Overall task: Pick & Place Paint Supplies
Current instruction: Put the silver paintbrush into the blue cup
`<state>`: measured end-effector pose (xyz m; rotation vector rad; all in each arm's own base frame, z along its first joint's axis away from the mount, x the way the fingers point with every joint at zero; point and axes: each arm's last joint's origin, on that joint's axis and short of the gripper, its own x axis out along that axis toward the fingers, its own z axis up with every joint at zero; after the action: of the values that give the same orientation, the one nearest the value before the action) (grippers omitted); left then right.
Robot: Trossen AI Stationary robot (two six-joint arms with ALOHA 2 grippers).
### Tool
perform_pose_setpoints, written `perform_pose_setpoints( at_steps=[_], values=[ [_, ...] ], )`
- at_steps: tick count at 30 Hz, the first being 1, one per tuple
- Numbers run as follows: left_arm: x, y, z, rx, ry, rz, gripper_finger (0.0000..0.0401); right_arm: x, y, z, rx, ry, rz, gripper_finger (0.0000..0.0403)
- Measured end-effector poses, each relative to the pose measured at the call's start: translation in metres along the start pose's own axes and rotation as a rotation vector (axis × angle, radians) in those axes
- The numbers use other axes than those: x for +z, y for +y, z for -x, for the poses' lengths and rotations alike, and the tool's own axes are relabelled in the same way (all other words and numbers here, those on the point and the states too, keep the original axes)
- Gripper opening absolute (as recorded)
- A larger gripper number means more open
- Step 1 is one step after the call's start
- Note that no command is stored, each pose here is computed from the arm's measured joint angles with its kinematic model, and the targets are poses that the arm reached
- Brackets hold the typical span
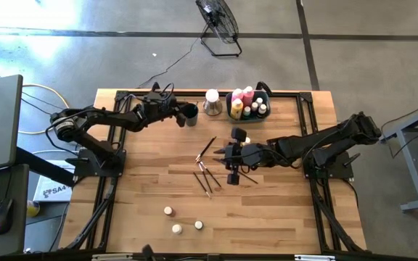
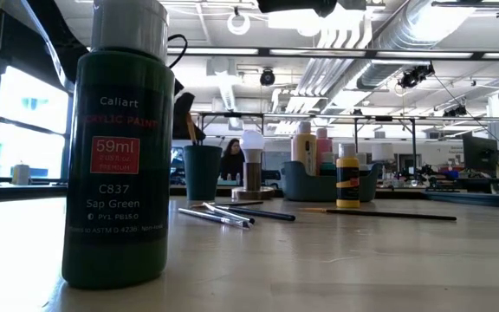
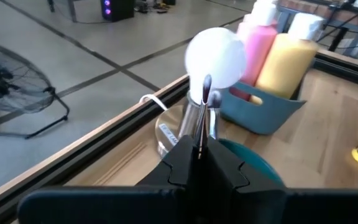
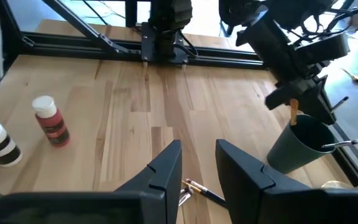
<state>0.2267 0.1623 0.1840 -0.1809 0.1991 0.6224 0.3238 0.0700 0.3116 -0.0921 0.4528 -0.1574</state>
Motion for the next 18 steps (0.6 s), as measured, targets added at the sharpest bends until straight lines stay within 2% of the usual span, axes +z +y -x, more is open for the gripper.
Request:
perform_pose_setpoints(
  at_steps=[3,11,16,18],
  values=[
    [-0.0001,0.0007,0.0000,0.024,-0.002,0.019,0.0049,-0.0001,0.0003,0.0000,0.010,0.001,0.000,0.0092],
    [-0.0002,-0.0003,0.0000,-0.009,0.002,0.020,0.0137,-0.0001,0.0003,0.0000,0.010,0.001,0.000,0.0092],
    [-0.0002,-0.0002,0.0000,-0.005,0.002,0.019,0.0162,-0.0001,0.0005,0.0001,0.011,0.001,0.000,0.0092],
    [-0.0002,0.0003,0.0000,0.015,0.000,-0.016,0.0168,-0.0001,0.0005,0.0001,0.011,0.001,0.000,0.0092]
  ],
)
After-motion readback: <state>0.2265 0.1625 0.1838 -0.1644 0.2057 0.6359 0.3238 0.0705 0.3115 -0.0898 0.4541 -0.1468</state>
